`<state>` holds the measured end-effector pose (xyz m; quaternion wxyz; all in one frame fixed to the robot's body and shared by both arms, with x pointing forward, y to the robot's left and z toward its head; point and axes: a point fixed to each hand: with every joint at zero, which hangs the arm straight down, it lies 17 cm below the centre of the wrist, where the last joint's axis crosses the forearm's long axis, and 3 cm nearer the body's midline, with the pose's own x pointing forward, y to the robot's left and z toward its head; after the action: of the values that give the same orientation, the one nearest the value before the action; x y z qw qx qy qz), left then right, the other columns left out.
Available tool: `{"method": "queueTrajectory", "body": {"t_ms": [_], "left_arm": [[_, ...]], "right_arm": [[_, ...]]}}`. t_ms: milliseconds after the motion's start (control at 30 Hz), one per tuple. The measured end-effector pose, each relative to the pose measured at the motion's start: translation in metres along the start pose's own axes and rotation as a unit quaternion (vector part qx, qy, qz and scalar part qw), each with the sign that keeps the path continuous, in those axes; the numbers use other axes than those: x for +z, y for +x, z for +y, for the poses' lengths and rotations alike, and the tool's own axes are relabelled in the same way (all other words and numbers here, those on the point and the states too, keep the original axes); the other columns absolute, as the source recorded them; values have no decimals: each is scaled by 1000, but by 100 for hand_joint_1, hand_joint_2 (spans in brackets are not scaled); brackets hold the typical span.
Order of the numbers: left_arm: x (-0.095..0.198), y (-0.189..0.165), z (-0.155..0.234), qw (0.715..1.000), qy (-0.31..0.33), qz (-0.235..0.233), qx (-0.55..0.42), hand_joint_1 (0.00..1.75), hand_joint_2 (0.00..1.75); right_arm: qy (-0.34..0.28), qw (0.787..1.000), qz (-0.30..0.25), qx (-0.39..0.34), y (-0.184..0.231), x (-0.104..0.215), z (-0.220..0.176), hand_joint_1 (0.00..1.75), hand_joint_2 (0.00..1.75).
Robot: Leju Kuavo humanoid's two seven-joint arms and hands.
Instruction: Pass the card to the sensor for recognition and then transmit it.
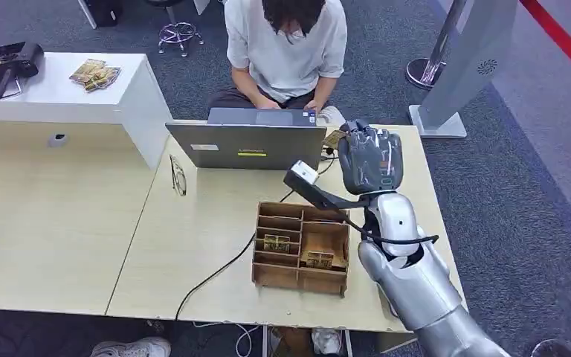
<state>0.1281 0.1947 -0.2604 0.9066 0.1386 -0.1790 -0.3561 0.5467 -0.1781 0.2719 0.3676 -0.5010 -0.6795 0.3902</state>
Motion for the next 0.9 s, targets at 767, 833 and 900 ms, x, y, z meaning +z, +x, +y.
{"method": "queueTrajectory", "body": {"t_ms": [767,833,900], "left_arm": [[-1,17,3,1000,-4,-15,-24,0,0],[-1,17,3,1000,-5,-16,-25,0,0],[-1,18,2,999,-5,-17,-26,0,0]], "right_arm": [[35,996,22,82,-22,-51,4,175,175],[39,995,23,90,-23,-54,4,175,175],[40,994,23,98,-24,-58,2,175,175]]}}
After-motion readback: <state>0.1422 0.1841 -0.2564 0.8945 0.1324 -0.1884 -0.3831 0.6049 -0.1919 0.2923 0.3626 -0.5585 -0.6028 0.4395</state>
